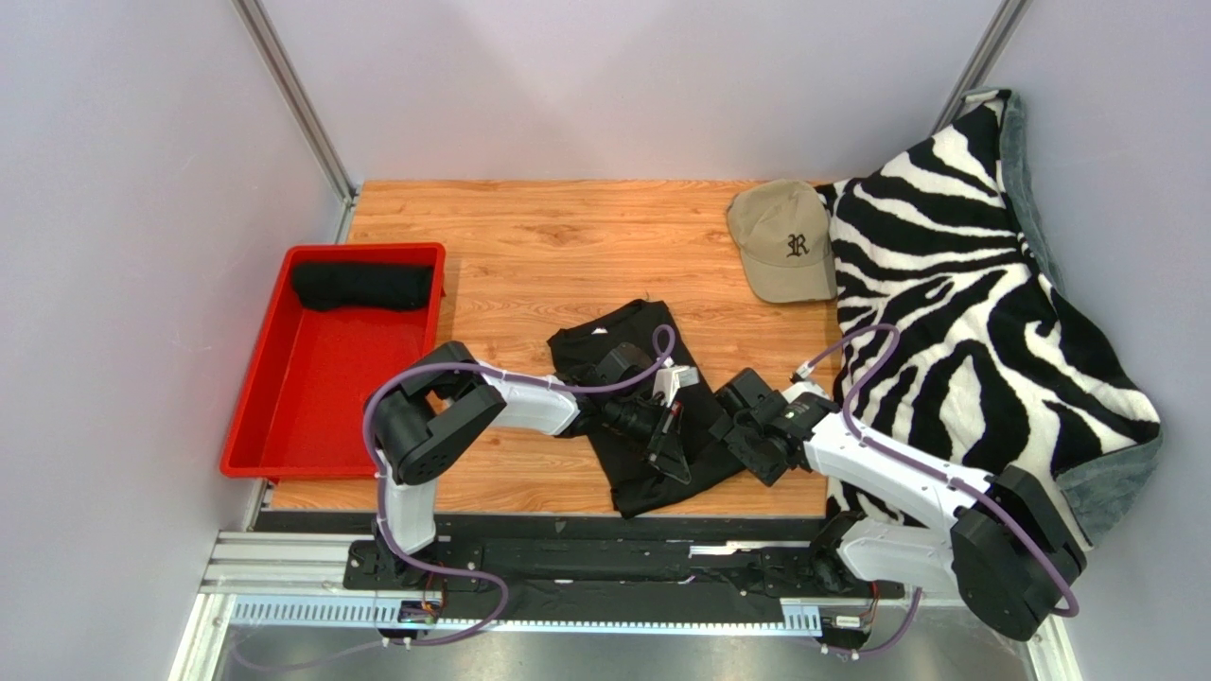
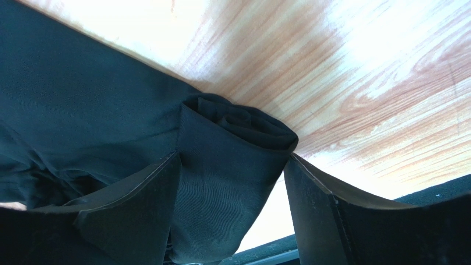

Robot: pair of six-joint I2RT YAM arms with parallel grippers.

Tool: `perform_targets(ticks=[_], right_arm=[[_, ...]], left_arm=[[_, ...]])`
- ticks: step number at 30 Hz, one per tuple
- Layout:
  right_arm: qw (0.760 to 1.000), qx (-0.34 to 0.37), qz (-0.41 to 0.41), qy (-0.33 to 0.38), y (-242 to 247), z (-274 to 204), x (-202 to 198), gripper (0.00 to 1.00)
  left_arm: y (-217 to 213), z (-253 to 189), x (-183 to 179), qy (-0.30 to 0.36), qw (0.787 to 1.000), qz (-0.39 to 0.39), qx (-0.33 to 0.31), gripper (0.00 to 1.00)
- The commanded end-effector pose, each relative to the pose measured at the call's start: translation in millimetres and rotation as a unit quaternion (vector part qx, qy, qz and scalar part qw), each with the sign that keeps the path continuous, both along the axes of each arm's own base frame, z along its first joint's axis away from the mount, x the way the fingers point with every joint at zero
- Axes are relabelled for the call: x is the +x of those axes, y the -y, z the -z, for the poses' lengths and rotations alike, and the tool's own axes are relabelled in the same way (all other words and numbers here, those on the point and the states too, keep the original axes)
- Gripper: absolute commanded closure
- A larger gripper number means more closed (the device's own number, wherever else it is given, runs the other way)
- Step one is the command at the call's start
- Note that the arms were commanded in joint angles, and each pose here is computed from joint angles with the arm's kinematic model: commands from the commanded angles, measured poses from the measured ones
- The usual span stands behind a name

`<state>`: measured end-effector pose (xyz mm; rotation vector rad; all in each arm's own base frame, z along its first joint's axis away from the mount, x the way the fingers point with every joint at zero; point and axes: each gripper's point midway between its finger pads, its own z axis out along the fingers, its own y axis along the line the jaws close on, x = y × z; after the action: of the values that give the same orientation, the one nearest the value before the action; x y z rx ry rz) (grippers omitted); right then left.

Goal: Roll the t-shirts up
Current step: Roll the T-shirt to the center of the board.

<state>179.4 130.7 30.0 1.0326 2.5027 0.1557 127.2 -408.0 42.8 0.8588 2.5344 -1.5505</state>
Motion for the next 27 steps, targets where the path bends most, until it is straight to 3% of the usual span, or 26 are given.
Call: perform_targets(ticks=[1, 12, 16, 20, 22, 27], right_arm=[[0.999, 0.001, 0.012, 0.036, -3, -16, 20, 0.28], [1.0, -0.009, 0.015, 0.023, 0, -6, 24, 0.29], [0.999, -0.037, 0.017, -0.025, 13, 1, 9, 0.37], [0.994, -0.074, 0.039, -0.072, 30, 6, -9, 0.62], [0.994, -0.073, 0.04, -0.077, 31, 7, -13, 0.65], [0.992, -0.079, 0.051, -0.081, 35, 1, -13, 0.88]], left_arm=[[-4, 4, -4, -0.006, 1.0, 0.008, 0.0, 1.0], [-4, 3, -5, -0.007, 1.0, 0.009, -0.003, 1.0], [-4, 2, -5, -0.004, 1.0, 0.01, -0.005, 1.0], [-3, 0, -4, 0.002, 1.0, 0.007, -0.015, 1.0], [-1, -1, -3, 0.004, 1.0, 0.005, -0.021, 1.0], [-2, -4, 2, 0.023, 1.0, -0.003, -0.021, 0.92]])
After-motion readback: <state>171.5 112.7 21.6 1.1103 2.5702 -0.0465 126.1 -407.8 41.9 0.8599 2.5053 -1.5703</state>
